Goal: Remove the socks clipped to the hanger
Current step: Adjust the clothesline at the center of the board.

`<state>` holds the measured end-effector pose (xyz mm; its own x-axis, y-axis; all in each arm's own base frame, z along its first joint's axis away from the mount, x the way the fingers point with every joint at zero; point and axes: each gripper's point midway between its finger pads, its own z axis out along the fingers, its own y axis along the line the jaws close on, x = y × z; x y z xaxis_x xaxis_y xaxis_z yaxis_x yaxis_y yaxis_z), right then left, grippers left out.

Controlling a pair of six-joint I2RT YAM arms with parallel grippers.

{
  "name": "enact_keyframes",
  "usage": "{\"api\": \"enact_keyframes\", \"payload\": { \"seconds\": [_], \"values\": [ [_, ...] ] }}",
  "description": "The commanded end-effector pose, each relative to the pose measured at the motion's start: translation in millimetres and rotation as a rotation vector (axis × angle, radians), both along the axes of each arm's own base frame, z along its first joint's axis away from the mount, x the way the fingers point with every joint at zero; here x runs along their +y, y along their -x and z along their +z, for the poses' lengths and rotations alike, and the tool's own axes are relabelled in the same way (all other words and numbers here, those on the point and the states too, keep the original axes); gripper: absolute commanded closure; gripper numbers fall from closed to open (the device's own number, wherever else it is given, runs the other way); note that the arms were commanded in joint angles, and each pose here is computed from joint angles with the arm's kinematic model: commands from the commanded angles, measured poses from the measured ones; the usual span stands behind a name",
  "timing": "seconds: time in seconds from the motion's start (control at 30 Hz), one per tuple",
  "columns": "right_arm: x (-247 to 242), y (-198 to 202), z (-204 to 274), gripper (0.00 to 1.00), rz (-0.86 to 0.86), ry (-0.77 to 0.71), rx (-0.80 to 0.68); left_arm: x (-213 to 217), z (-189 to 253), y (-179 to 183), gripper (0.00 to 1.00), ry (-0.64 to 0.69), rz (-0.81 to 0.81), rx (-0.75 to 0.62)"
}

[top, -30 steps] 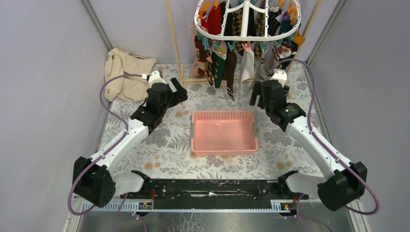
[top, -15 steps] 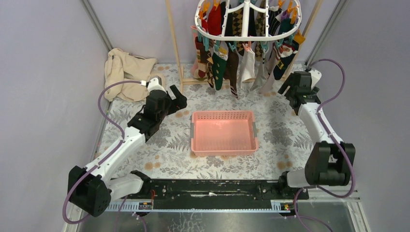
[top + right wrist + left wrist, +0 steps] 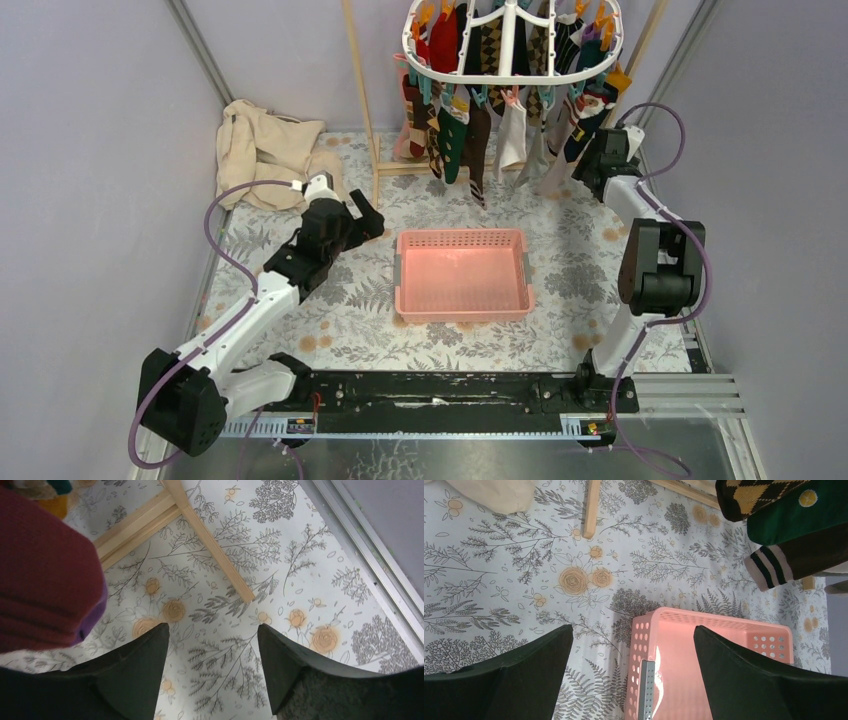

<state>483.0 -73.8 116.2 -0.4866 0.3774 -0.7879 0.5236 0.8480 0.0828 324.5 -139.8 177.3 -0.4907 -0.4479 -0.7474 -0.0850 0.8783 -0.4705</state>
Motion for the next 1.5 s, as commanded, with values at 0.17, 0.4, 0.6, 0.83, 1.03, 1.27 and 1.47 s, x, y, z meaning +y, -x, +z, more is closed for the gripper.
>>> {"api": "enact_keyframes", "payload": {
  "seconds": [0.17,0.4,0.6,0.83,1.03,1.27,1.47],
  "values": [
    [-16,-26,-25,0.33,0.041,0.118,0.060,-3,7,0,0.01,0.007,-0.019,-0.039],
    [-24,-26,-51,0.33,0.031,0.141,0.120,-2,5,1,0.01,0.005,-0.019,-0.036],
    [-34,-28,-55,0.32,-0.005,0.179,0.131,-1,5,3,0.01,0.004,-0.015,-0.037],
    [-42,-36,-62,0.31,0.000,0.220,0.145,1,2,7,0.01,0.001,-0.013,-0.032],
    [-40,-48,-69,0.31,0.029,0.186,0.154,2,-1,8,0.01,-0.001,-0.011,-0.026],
    [-36,-53,-78,0.32,0.071,0.130,0.172,3,-2,10,0.01,-0.001,-0.013,-0.026],
    [-28,-49,-86,0.44,0.093,0.093,0.191,3,-1,11,0.01,0.002,-0.012,-0.030]
  ]
}}
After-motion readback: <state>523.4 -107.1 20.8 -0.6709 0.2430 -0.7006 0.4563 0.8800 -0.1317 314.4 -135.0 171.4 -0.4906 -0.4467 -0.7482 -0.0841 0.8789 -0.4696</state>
